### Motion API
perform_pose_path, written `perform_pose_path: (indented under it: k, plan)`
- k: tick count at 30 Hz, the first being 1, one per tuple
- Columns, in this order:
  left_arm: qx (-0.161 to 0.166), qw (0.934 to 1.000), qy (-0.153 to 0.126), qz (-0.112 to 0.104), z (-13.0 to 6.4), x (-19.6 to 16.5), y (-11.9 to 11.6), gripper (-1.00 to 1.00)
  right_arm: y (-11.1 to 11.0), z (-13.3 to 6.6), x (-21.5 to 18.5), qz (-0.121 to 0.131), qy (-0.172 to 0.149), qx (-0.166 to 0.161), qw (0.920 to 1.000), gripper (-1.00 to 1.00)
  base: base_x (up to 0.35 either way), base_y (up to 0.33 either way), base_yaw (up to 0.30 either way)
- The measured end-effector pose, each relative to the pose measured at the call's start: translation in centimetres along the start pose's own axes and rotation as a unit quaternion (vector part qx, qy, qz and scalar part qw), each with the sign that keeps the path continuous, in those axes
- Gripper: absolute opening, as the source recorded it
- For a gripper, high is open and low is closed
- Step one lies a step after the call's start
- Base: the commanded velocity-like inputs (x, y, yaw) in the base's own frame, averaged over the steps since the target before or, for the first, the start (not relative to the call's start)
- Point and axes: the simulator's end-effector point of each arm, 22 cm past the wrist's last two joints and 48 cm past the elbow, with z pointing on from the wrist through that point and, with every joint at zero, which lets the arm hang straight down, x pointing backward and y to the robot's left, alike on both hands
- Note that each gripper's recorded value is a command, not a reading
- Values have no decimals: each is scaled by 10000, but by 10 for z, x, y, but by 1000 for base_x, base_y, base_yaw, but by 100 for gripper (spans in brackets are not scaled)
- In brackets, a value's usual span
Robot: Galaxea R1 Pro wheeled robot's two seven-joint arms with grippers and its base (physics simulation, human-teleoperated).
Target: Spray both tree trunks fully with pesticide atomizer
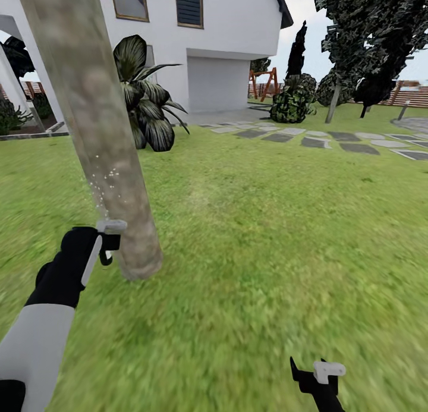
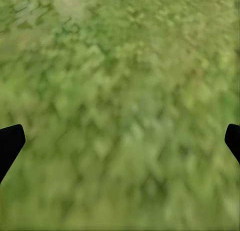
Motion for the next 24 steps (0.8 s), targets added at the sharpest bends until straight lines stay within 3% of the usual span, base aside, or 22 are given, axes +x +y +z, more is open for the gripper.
perform_pose_path:
  k: [9,12,16,24]
  plan:
    - [-70,9998,173,-8,6,22,4,-100,1,0,0,3,0,-9,10000,100,0,0,91]
    - [-172,9993,231,-221,8,29,19,-100,1,0,0,2,0,-10,10000,100,0,-24,273]
    - [-362,9980,278,-441,8,35,33,-100,1,0,0,5,0,-7,10000,100,0,-226,123]
    - [-358,9978,371,-422,11,46,29,-100,1,0,0,4,0,-8,10000,100,0,-269,6]
